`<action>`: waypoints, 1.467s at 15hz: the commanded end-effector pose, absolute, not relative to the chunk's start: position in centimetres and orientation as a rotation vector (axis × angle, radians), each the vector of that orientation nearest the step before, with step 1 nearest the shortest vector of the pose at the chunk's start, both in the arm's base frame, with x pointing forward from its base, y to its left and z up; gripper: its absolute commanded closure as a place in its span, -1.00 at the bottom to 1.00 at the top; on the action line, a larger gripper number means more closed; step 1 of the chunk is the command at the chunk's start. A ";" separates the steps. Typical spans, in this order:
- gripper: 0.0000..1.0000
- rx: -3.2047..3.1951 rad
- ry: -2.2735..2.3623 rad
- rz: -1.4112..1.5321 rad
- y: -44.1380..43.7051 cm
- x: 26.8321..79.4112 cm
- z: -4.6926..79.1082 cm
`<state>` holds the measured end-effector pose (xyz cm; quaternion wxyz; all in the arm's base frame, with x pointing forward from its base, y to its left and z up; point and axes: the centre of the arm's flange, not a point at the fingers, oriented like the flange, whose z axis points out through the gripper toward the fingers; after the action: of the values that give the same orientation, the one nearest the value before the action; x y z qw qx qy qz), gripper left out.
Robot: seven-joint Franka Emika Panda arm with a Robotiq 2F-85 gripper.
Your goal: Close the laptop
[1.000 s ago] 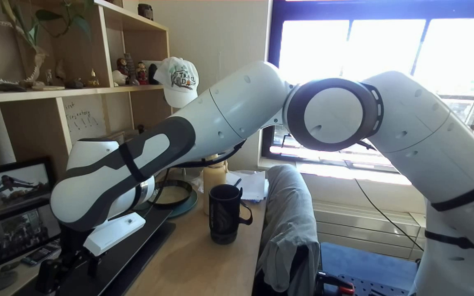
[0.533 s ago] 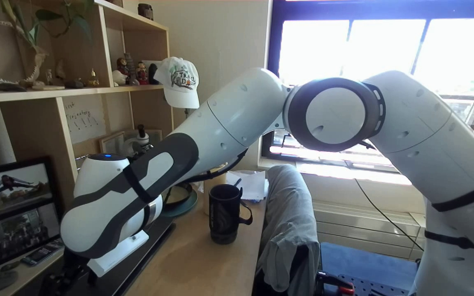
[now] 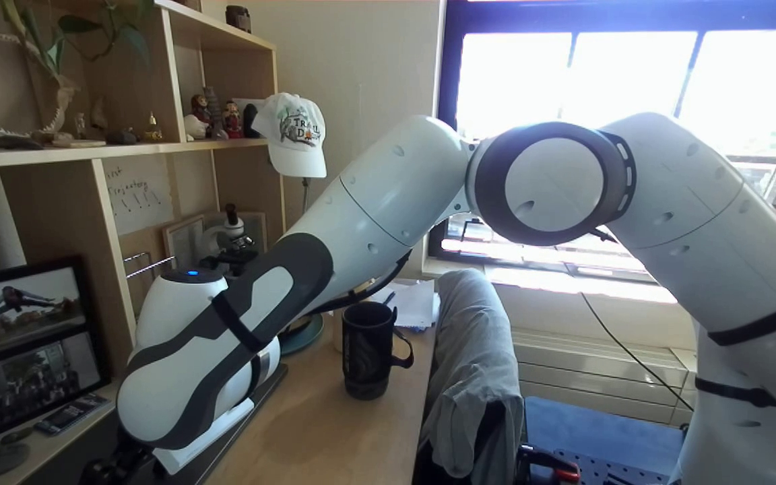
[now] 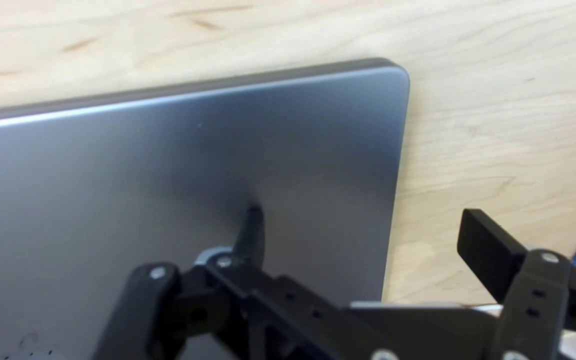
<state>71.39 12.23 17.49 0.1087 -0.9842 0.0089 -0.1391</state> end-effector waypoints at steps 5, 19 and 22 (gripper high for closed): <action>-1.00 -2.897 0.015 -0.488 12.4 71.8 24.3; -1.00 -3.024 -0.301 -0.429 15.3 72.2 49.7; -1.00 -3.083 -0.358 -0.373 16.1 71.4 52.3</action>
<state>71.37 15.28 49.63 0.0350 -0.9848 -0.1021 -0.1364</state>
